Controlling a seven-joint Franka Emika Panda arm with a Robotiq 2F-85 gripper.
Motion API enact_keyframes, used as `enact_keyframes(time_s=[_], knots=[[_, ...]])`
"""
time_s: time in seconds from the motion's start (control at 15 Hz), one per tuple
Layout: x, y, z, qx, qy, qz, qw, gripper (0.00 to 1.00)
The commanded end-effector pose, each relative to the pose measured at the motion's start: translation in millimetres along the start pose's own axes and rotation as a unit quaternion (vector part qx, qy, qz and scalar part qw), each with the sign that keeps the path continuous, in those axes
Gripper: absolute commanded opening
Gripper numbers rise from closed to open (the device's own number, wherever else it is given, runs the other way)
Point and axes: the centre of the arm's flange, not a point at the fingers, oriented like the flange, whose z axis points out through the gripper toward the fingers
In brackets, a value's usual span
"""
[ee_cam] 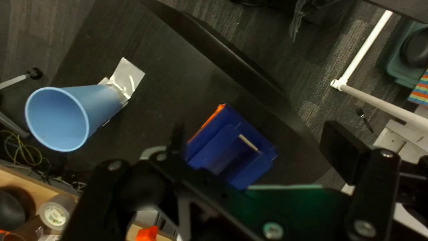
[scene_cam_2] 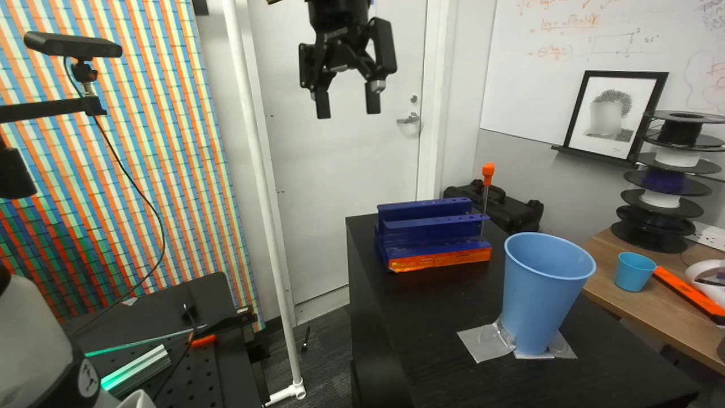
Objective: Put the orange object into the blue cup
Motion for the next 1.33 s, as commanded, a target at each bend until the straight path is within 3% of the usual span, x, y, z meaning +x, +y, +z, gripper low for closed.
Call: enact_keyframes(time_s=[0.0, 0.27, 0.73, 1.27], knots=[[39.5, 55.6, -6.9, -0.003, 0.027, -0.021, 0.9994, 1.0], [88.7, 97.1, 6.3, 0.008, 0.061, -0.029, 0.9977, 1.0], [189.1, 108.2, 28.8, 0.026, 0.087, -0.045, 0.9948, 1.0], [221.3, 126.7, 85.5, 0.057, 0.036, -0.043, 0.9968, 1.0]])
